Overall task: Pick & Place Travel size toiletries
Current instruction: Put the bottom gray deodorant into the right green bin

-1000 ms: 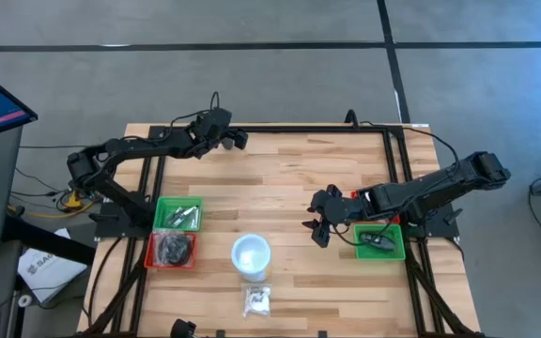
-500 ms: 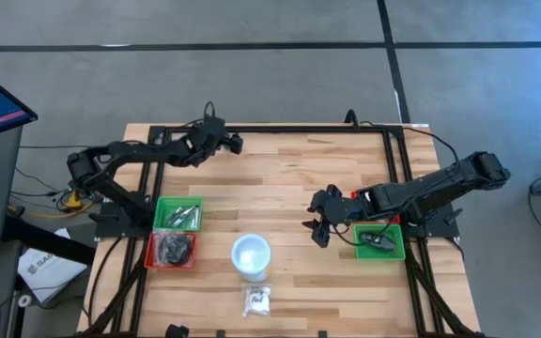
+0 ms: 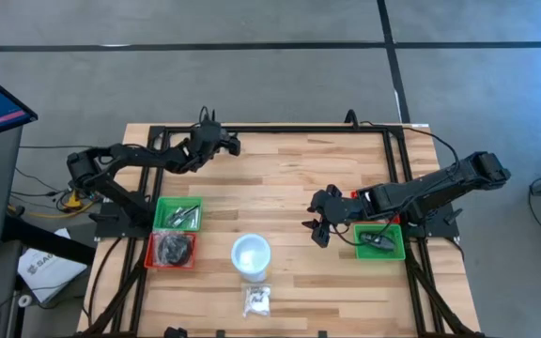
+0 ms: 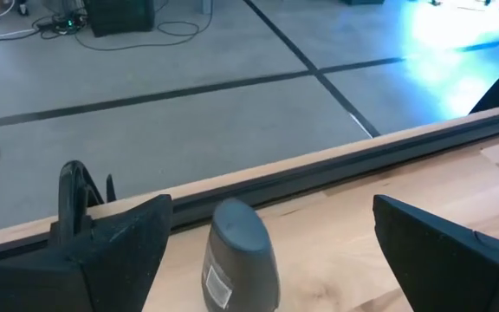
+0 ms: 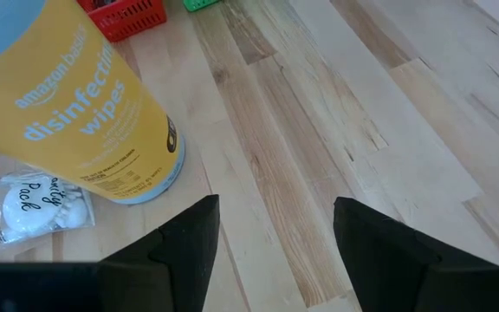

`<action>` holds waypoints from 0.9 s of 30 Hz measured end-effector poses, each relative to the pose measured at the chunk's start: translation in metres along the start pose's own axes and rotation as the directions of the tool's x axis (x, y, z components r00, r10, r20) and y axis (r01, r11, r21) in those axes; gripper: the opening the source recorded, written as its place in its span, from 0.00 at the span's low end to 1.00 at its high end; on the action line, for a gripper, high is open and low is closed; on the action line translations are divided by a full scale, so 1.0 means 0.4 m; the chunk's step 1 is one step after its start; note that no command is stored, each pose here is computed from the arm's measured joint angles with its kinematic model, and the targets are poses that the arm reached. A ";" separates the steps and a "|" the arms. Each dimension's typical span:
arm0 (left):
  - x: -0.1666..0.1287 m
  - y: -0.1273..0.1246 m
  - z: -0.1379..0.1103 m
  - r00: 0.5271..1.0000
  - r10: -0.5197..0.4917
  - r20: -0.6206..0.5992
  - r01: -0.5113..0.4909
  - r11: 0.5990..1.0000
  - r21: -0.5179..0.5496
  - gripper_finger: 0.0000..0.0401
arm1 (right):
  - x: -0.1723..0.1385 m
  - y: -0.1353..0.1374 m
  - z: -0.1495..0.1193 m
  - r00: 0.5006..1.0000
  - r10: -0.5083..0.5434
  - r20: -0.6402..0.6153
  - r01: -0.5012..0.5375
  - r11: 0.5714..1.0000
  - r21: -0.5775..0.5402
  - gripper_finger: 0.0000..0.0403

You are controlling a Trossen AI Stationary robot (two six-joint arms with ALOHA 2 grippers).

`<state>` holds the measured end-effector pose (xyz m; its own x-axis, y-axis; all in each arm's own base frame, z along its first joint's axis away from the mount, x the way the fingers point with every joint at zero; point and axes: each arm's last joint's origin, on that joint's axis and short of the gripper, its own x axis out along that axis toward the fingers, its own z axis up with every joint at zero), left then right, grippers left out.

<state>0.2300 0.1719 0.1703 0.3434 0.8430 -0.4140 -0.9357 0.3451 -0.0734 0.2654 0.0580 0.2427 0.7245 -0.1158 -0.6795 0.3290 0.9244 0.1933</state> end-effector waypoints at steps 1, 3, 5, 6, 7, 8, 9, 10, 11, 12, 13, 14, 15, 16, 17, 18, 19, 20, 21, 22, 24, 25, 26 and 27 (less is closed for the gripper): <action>0.000 0.001 -0.003 1.000 0.000 0.001 0.000 1.000 -0.001 0.96 | 0.000 0.000 0.000 1.000 0.000 0.000 0.000 1.000 0.000 0.54; -0.001 0.003 -0.005 1.000 -0.003 0.010 0.004 1.000 -0.009 0.96 | 0.000 0.000 0.000 1.000 0.000 0.000 0.000 1.000 0.000 0.54; -0.001 0.002 -0.005 1.000 -0.004 0.012 0.005 1.000 -0.010 0.96 | 0.000 0.000 0.000 1.000 0.000 0.001 0.000 1.000 0.000 0.54; 0.000 0.002 -0.006 1.000 -0.004 0.011 0.004 1.000 -0.009 0.96 | 0.000 0.000 0.000 1.000 0.001 0.001 -0.001 1.000 0.000 0.54; 0.002 0.002 -0.008 1.000 -0.004 0.010 0.004 1.000 -0.009 0.96 | 0.000 0.000 0.000 1.000 0.001 0.001 -0.001 1.000 0.000 0.54; 0.005 0.001 -0.012 1.000 -0.005 0.004 0.005 1.000 -0.006 0.96 | 0.000 0.000 0.000 1.000 0.001 0.002 -0.001 1.000 0.001 0.54; 0.008 0.000 -0.016 1.000 -0.009 -0.002 0.009 1.000 -0.005 0.96 | 0.000 0.000 0.000 1.000 0.001 0.002 -0.001 1.000 0.001 0.54; 0.013 -0.002 -0.021 1.000 -0.012 -0.004 0.012 1.000 -0.013 0.96 | 0.000 0.000 0.000 1.000 0.001 0.002 -0.001 1.000 0.000 0.54; 0.019 -0.004 -0.028 1.000 -0.018 -0.013 0.018 1.000 -0.019 0.96 | 0.000 0.000 0.000 1.000 0.001 0.002 -0.001 1.000 0.001 0.54; 0.025 -0.006 -0.037 0.999 -0.023 -0.023 0.023 1.000 -0.017 0.96 | 0.000 0.000 0.000 1.000 0.001 0.002 -0.001 1.000 0.001 0.54; 0.031 -0.007 -0.045 0.999 -0.031 -0.035 0.031 1.000 -0.006 0.96 | 0.000 0.000 0.000 1.000 0.001 0.002 -0.001 1.000 0.001 0.54; 0.036 -0.008 -0.052 0.999 -0.029 -0.044 0.029 1.000 0.002 0.96 | 0.000 0.000 0.001 1.000 0.001 0.002 -0.001 1.000 0.001 0.54; 0.039 -0.008 -0.055 0.999 -0.029 -0.046 0.029 1.000 0.003 0.96 | 0.000 0.000 0.001 1.000 0.001 0.002 -0.001 1.000 0.001 0.54; 0.040 -0.008 -0.056 0.999 -0.030 -0.044 0.030 1.000 -0.002 0.96 | 0.000 0.000 0.001 1.000 0.001 0.002 -0.001 1.000 0.001 0.54; 0.043 -0.008 -0.056 0.999 -0.030 -0.038 0.030 0.999 -0.012 0.96 | 0.000 0.000 0.001 1.000 0.001 0.002 -0.001 1.000 0.001 0.54; 0.048 -0.010 -0.058 0.999 -0.033 -0.028 0.033 0.999 -0.020 0.96 | 0.000 0.000 0.001 1.000 0.001 0.002 -0.001 1.000 0.001 0.54; 0.052 -0.011 -0.062 0.999 -0.034 -0.026 0.033 0.999 -0.021 0.96 | 0.000 0.000 0.001 1.000 0.001 0.002 -0.001 1.000 0.001 0.54; 0.056 -0.012 -0.066 0.999 -0.034 -0.025 0.033 0.999 -0.022 0.96 | 0.000 0.000 0.001 1.000 0.001 0.003 -0.001 1.000 -0.001 0.54; 0.060 -0.013 -0.068 0.999 -0.036 -0.019 0.035 0.999 -0.025 0.96 | 0.000 0.000 0.001 1.000 0.001 0.003 -0.001 1.000 -0.003 0.54; 0.064 -0.015 -0.070 0.999 -0.039 -0.009 0.038 0.999 -0.031 0.96 | 0.000 0.000 0.001 1.000 0.001 0.003 -0.001 1.000 -0.006 0.54; 0.070 -0.016 -0.076 0.999 -0.040 -0.007 0.039 0.999 -0.032 0.96 | 0.000 0.000 0.001 1.000 0.001 0.003 -0.001 1.000 -0.007 0.54; 0.072 -0.016 -0.079 0.999 -0.039 -0.010 0.038 0.999 -0.030 0.96 | 0.000 0.000 0.001 1.000 0.001 0.003 -0.001 1.000 -0.007 0.54; 0.072 -0.016 -0.080 0.999 -0.038 -0.011 0.038 0.999 -0.030 0.96 | 0.000 0.000 0.001 1.000 0.000 0.003 0.000 1.000 -0.007 0.54; 0.072 -0.016 -0.079 0.999 -0.039 -0.009 0.039 0.999 -0.031 0.96 | 0.000 0.000 0.001 1.000 0.001 0.003 -0.001 1.000 -0.007 0.54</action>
<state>0.2435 0.1807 0.1302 0.3788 0.8252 -0.4190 -0.9238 0.3645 -0.1173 0.2656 0.0578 0.2430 0.7264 -0.1162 -0.6774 0.3245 0.9268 0.1889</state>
